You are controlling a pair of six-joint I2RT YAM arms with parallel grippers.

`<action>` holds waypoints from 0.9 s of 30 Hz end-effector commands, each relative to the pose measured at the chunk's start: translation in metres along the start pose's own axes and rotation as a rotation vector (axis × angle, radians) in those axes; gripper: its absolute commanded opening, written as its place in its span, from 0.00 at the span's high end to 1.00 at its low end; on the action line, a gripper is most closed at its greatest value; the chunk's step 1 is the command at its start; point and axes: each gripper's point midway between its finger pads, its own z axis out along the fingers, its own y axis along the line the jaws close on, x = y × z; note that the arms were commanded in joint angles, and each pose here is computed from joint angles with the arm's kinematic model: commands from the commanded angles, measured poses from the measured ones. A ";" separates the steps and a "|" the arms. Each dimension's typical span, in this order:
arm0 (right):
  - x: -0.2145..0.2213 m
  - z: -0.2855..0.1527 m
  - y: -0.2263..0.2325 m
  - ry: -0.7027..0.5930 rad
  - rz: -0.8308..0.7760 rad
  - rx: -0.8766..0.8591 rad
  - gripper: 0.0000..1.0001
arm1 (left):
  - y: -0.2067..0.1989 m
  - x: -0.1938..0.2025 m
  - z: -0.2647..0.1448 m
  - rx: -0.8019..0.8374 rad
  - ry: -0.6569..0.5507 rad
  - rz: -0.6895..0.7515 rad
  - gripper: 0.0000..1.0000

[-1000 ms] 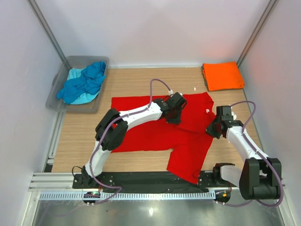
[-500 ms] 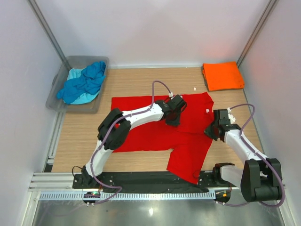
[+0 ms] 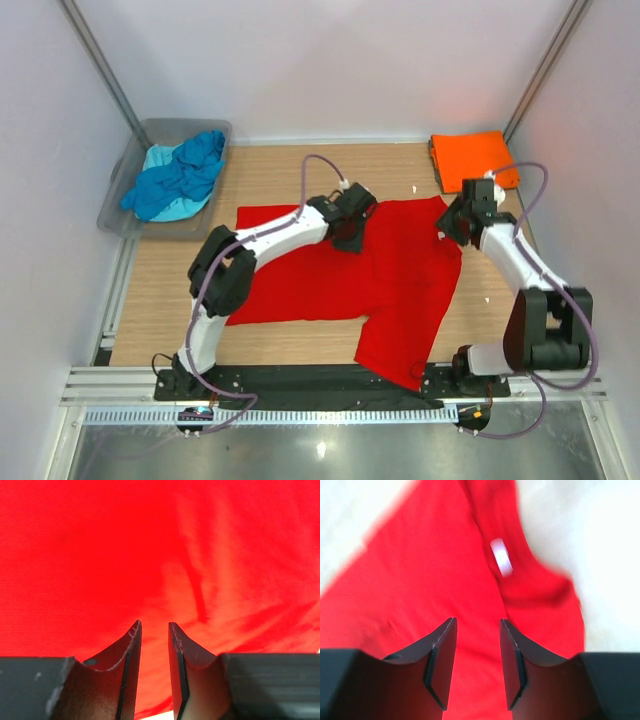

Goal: Fold and stack the t-shirts
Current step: Fold the tshirt

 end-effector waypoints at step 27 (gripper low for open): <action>-0.085 0.144 0.032 0.019 -0.190 -0.136 0.75 | 0.265 -0.025 -0.013 -0.435 0.008 -0.195 0.73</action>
